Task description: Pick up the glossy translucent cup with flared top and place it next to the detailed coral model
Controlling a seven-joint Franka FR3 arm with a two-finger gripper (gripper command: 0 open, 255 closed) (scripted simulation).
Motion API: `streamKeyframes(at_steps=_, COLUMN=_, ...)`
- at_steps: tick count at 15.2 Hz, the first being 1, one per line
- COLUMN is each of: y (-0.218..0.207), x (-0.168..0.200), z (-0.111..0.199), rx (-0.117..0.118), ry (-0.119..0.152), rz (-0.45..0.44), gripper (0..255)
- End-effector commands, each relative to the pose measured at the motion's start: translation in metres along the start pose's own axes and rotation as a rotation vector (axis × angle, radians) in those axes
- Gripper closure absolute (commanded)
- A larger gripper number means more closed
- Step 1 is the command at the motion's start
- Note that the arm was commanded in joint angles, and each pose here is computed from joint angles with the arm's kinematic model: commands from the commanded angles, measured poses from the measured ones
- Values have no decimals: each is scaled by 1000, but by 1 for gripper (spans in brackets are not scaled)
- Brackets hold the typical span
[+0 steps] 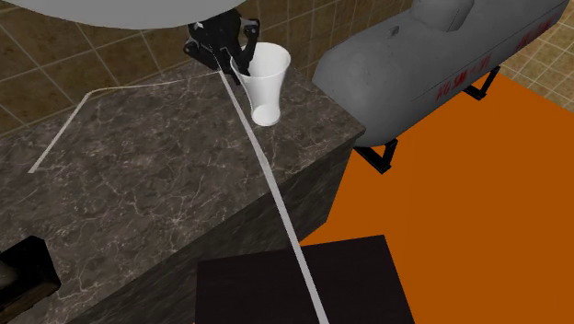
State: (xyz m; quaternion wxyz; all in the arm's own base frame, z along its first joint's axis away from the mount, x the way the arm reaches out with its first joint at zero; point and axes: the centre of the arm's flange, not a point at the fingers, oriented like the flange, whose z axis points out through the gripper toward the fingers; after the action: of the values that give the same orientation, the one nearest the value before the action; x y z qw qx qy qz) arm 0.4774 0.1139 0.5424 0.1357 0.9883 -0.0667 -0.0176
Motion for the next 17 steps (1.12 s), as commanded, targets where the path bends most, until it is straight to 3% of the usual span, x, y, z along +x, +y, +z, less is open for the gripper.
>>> streamKeyframes(at_steps=1, y=2, x=0, z=-12, rx=0, ry=0, rz=0, gripper=255)
streamKeyframes(at_steps=17, y=25, x=-2, z=-93, rx=0, ry=0, rz=0, gripper=255)
